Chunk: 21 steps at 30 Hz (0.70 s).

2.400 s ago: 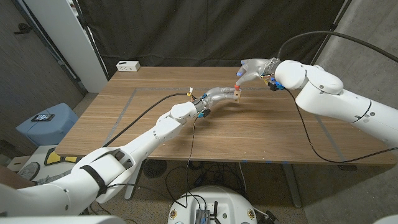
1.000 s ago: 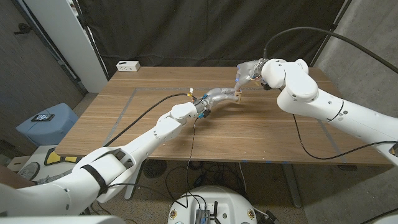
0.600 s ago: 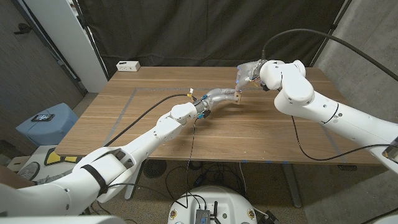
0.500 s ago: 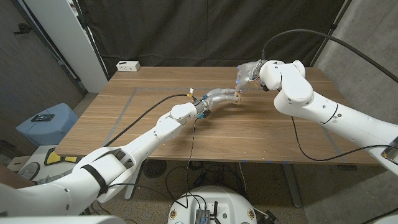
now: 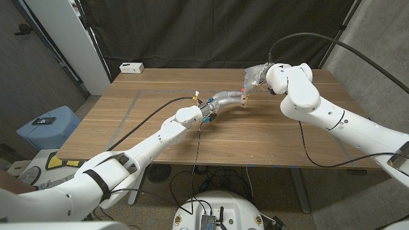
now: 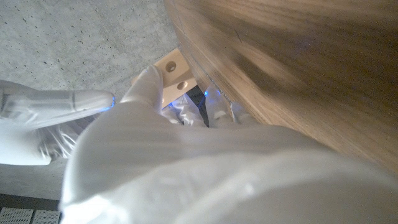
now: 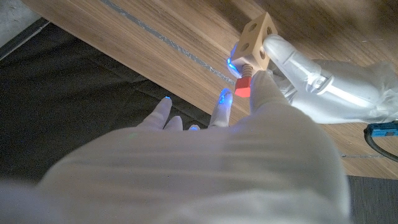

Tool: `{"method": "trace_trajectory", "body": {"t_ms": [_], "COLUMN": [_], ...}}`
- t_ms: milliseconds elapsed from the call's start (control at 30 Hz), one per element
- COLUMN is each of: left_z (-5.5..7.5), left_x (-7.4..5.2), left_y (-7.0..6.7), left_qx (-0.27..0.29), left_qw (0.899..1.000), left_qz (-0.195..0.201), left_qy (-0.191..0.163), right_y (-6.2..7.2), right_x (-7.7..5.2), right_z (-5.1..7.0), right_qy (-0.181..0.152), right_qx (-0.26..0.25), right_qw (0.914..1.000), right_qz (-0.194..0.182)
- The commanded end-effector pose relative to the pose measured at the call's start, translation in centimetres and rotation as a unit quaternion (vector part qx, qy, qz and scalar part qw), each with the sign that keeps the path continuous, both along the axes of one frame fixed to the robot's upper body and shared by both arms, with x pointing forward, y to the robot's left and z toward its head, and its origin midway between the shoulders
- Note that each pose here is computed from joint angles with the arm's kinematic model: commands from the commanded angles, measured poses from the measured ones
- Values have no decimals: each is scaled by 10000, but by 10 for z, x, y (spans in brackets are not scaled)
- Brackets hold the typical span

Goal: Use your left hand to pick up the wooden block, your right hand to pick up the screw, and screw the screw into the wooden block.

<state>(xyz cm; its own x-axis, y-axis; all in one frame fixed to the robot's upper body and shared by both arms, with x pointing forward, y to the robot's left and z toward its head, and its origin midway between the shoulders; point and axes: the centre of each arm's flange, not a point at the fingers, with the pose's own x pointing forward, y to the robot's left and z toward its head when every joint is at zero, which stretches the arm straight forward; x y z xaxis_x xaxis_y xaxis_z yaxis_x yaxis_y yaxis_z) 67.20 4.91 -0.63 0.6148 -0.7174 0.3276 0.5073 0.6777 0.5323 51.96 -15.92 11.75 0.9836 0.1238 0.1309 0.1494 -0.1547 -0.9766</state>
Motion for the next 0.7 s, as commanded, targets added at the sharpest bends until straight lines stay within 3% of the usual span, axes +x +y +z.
{"method": "trace_trajectory", "body": {"t_ms": [33,700], "left_z": [-2,-1], "left_x": [-2,0], "left_y": [-2,-3], "left_qx": [14,63], "left_qw": [10000,10000], "left_qz": [-28,-63], "left_qy": [6,8], "right_y": [0,0], "right_x": [1,3], "right_z": [-2,-2], "right_qy": [4,73], "right_qx": [-86,-185], "right_qw": [9999,9997], "right_qz": [-76,-156]}}
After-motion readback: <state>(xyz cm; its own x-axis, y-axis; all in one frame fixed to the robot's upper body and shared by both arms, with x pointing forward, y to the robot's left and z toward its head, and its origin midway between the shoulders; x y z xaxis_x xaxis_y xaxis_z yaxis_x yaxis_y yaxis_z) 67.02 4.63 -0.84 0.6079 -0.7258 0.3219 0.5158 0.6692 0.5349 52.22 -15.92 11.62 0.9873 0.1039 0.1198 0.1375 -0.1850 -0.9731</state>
